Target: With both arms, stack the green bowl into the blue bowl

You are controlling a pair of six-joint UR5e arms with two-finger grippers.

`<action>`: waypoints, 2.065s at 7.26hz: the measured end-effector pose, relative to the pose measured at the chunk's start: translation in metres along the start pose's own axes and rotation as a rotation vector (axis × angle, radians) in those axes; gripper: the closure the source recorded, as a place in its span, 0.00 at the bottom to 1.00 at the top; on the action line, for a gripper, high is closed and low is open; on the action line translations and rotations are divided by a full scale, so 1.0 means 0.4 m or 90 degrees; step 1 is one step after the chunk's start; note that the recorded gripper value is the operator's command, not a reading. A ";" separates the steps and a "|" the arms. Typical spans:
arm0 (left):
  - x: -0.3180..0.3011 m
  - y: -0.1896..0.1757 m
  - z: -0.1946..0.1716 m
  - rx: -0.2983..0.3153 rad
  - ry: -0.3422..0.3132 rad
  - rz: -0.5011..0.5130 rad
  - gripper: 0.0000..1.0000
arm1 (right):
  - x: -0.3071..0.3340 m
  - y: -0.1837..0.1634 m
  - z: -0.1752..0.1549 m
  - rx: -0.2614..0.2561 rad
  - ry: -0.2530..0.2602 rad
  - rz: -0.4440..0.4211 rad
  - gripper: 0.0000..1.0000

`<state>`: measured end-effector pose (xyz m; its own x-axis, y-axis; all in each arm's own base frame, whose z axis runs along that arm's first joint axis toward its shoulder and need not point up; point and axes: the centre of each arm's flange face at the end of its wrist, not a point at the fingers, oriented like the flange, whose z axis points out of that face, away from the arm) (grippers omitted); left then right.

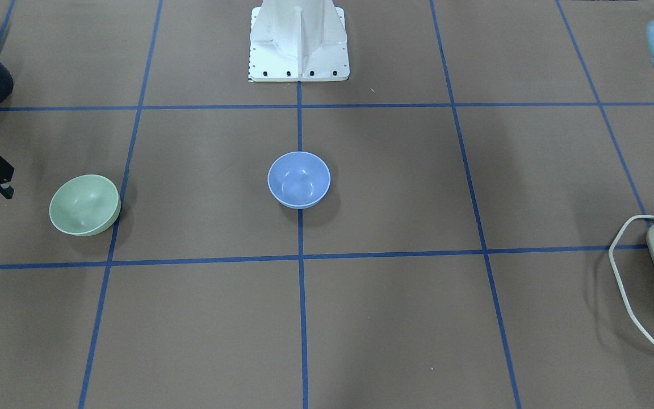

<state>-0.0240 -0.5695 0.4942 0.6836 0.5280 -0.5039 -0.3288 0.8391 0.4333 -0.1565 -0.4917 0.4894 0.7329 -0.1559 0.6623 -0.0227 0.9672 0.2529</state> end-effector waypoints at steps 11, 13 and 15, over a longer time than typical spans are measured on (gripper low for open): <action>-0.307 0.440 0.098 0.055 0.056 -0.074 0.01 | -0.092 0.068 0.248 -0.014 -0.068 -0.091 1.00; -0.308 0.453 0.109 0.053 0.058 -0.105 0.01 | -0.096 0.067 0.243 -0.013 -0.071 -0.092 1.00; -0.304 0.460 0.110 0.051 0.062 -0.189 0.01 | -0.113 0.056 0.220 -0.007 -0.084 -0.091 1.00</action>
<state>-0.1387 -0.4852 0.6681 0.6756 0.2751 -0.6840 -0.0699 0.9475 0.3120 -0.2500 -0.4807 0.5272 0.6331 -0.3157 0.7067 0.0828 0.9354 0.3437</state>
